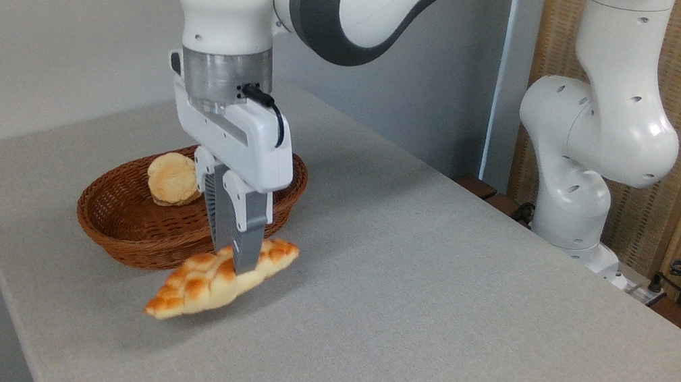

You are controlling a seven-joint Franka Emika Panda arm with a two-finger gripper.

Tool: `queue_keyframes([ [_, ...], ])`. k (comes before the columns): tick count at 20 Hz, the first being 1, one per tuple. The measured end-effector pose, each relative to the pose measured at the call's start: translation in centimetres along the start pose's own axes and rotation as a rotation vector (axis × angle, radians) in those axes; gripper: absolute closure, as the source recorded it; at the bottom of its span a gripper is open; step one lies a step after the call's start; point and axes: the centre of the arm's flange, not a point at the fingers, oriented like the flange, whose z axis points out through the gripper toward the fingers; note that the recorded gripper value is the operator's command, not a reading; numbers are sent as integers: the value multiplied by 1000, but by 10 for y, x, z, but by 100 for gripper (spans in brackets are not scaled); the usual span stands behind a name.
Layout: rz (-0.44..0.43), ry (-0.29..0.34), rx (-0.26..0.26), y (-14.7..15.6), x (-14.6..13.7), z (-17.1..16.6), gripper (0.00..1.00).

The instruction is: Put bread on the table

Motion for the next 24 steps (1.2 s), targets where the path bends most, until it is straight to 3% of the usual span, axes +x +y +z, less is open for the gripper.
queue_keyframes([
  [5,15,-34,-7,1,3,18,0],
  [11,16,-22,3,0,5,10,0],
  [15,-5,-56,-16,-7,-2,-32,0],
  [20,-82,36,-93,-24,-10,-110,0],
  [24,-85,28,-111,-25,-13,-131,0],
])
